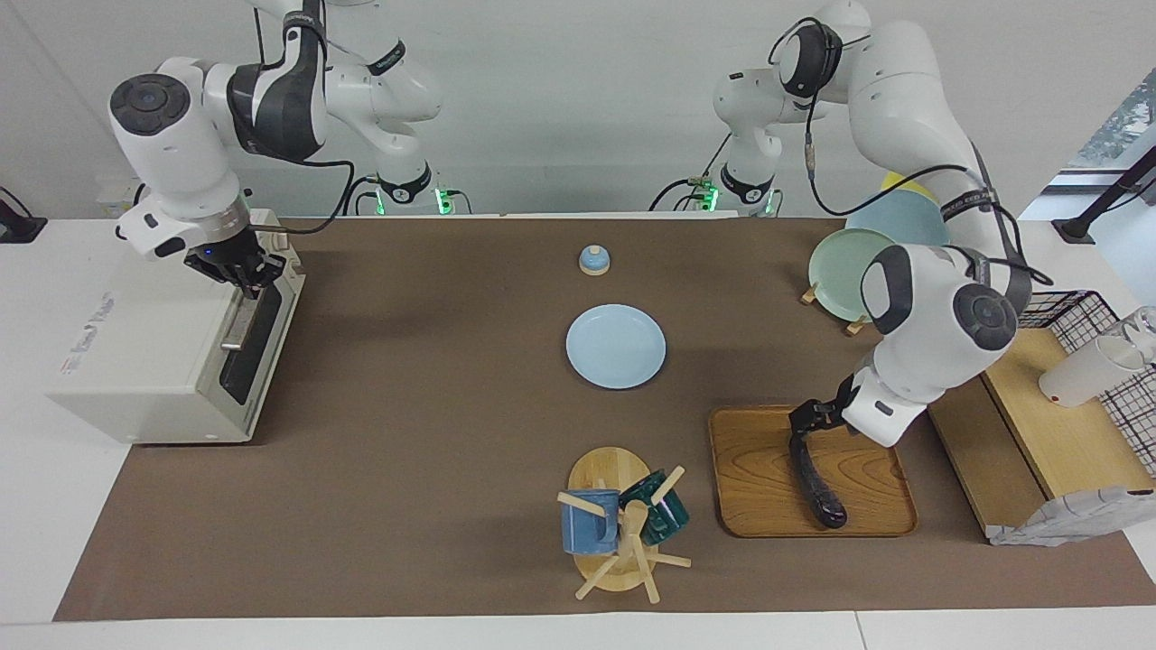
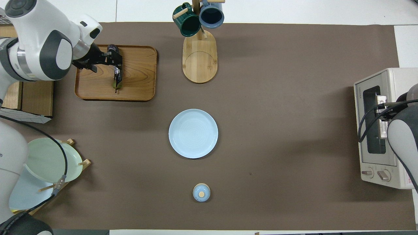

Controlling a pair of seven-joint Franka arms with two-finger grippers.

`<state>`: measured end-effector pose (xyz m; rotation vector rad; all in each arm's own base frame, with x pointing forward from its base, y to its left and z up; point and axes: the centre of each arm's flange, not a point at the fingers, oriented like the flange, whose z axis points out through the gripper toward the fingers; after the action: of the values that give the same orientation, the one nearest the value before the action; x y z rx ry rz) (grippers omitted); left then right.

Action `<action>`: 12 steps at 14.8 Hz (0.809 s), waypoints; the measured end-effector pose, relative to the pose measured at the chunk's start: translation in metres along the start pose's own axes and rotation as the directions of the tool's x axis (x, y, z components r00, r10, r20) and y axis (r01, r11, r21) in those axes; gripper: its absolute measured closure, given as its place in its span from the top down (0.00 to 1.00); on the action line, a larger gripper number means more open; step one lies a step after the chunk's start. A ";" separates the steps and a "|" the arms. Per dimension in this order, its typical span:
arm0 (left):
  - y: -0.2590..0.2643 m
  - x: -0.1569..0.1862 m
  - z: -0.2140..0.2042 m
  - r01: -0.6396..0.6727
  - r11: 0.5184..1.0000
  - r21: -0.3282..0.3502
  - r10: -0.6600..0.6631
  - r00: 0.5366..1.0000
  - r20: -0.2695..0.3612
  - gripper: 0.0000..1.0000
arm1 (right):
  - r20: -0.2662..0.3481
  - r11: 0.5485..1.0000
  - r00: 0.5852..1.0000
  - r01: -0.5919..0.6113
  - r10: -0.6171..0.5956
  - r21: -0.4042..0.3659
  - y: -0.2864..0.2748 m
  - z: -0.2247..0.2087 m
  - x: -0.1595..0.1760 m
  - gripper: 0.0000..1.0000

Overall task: Put eggplant into oven
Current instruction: 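Grasp the eggplant with the left gripper while the right gripper reaches the oven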

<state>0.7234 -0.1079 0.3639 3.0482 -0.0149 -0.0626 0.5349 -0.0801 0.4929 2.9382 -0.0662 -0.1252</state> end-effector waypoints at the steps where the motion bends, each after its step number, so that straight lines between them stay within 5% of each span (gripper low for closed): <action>1: 0.000 0.005 0.011 -0.010 1.000 0.017 0.010 1.000 -0.016 1.00 | -0.006 1.000 1.000 -0.002 0.002 -0.002 0.004 0.004 0.002 0.01; 12: 0.020 -0.010 0.059 -0.099 0.991 0.087 0.103 0.993 -0.050 1.00 | -0.036 1.000 0.999 0.014 -0.013 0.003 0.022 0.026 0.004 0.01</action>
<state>0.7109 -0.1333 0.3070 3.1263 -0.1724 0.0286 0.5361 -0.1066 0.4710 2.9437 -0.0413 -0.0748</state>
